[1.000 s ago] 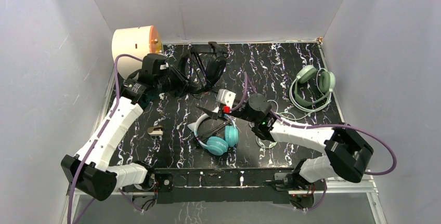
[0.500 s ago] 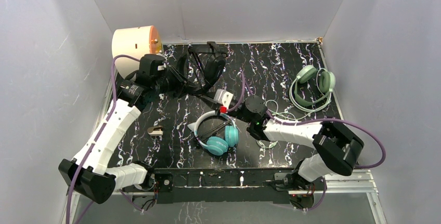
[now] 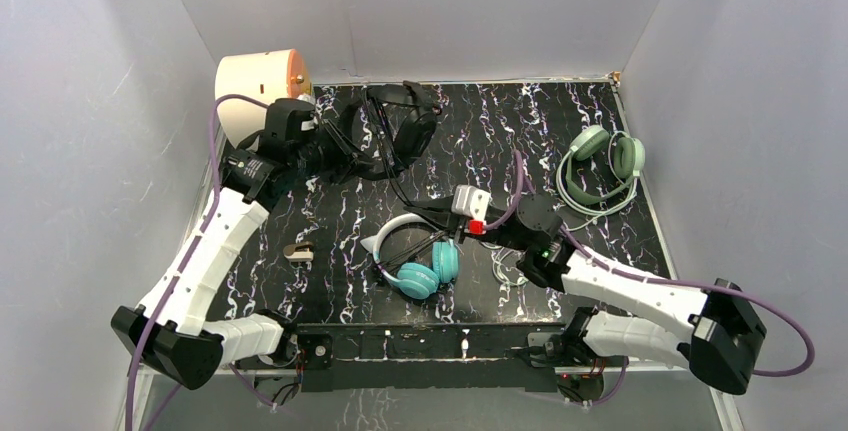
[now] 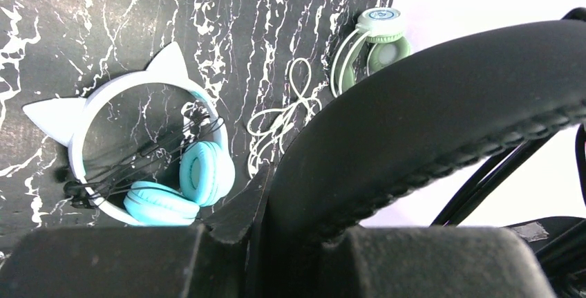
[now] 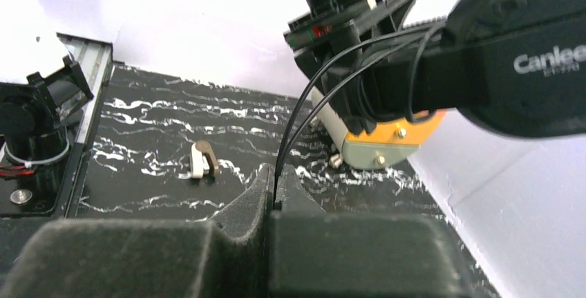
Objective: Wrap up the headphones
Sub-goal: Wrap the headphones cable around the headphones.
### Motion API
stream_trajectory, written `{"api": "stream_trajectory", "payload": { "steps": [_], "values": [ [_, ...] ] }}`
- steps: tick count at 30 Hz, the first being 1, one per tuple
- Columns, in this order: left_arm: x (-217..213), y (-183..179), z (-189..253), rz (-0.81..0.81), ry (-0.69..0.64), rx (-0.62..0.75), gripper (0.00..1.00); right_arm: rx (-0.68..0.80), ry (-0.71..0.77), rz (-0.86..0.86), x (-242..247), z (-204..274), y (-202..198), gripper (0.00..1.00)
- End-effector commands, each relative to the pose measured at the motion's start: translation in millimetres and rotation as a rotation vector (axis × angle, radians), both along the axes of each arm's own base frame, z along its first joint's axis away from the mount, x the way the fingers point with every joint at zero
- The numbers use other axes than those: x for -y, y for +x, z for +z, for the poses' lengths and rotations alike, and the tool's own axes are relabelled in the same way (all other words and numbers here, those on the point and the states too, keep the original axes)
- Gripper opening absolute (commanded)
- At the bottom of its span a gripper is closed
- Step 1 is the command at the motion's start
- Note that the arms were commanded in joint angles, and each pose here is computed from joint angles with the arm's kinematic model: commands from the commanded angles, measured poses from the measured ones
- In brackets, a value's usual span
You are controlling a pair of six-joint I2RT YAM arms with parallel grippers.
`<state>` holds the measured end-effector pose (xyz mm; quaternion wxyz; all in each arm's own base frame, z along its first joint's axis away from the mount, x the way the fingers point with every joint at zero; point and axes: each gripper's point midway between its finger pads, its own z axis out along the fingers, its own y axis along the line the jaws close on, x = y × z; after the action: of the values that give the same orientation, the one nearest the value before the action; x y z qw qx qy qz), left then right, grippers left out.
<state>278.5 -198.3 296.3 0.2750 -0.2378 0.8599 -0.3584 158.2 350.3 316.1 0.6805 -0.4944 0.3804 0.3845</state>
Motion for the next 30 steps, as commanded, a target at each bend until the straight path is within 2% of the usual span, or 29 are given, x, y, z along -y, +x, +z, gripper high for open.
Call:
{"api": "stream_trajectory", "payload": {
  "steps": [1,4,9,14,20,23,26,28,30],
  "values": [
    [5,3,44,-0.063,-0.039,0.162,0.00,-0.048,-0.118,-0.103,13,-32,12,0.00],
    [16,-5,48,-0.208,-0.027,0.209,0.00,0.009,-0.160,-0.223,25,-36,38,0.00],
    [27,-26,8,-0.395,0.017,0.043,0.00,0.141,-0.223,-0.363,41,-39,81,0.00],
    [28,-33,-34,-0.340,-0.030,-0.092,0.00,0.272,-0.250,-0.435,38,-53,108,0.02],
    [41,-35,-39,-0.335,-0.150,-0.141,0.00,0.296,-0.289,-0.465,30,-90,126,0.02],
    [37,-33,-49,-0.284,-0.130,-0.194,0.00,0.267,-0.267,-0.450,27,-94,125,0.10],
    [28,-23,-56,-0.154,-0.114,-0.227,0.00,0.177,-0.245,-0.459,32,-92,121,0.19],
    [18,-16,-60,-0.051,-0.095,-0.245,0.00,0.107,-0.255,-0.455,36,-98,117,0.33],
    [8,-7,-62,0.046,-0.084,-0.248,0.00,0.019,-0.278,-0.464,40,-105,115,0.41]
  ]
}}
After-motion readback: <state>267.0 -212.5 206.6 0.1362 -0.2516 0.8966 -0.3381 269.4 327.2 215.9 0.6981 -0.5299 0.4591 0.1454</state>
